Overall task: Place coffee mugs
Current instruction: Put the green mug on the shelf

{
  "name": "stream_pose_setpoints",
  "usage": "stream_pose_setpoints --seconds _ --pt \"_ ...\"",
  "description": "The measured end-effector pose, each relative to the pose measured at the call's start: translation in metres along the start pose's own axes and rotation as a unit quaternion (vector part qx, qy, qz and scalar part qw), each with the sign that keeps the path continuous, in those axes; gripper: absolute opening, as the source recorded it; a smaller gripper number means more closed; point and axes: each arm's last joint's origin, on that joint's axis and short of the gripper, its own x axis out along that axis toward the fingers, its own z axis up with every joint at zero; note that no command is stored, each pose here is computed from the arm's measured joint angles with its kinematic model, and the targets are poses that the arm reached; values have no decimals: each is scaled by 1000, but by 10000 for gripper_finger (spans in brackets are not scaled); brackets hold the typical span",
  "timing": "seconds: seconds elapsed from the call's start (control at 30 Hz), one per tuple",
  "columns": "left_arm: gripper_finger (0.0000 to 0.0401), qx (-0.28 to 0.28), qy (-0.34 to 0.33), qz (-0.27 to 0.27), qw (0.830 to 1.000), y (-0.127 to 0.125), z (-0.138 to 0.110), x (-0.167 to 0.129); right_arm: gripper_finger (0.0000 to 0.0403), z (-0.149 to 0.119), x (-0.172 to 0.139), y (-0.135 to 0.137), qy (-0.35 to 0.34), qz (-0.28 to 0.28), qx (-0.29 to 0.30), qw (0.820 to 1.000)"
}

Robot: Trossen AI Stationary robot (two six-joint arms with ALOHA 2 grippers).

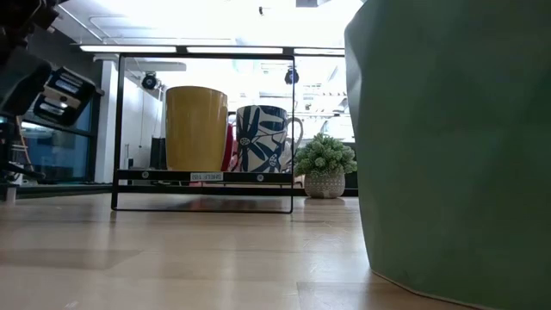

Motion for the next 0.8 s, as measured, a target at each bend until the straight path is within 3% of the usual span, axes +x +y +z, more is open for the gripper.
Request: stream_pose_setpoints --seconds 0.13,0.3,0.5,0.8 --pt "106 0 -8 2 1000 0 1 0 11 11 25 11 67 17 20 997" --pt "106 -1 -13 2 1000 0 2 0 54 25 55 21 152 14 61 986" --pt "106 -1 -16 5 1000 0 3 0 103 57 82 29 201 4 33 979" --pt "106 -1 -16 13 1000 0 3 0 102 65 122 28 263 -27 13 964"
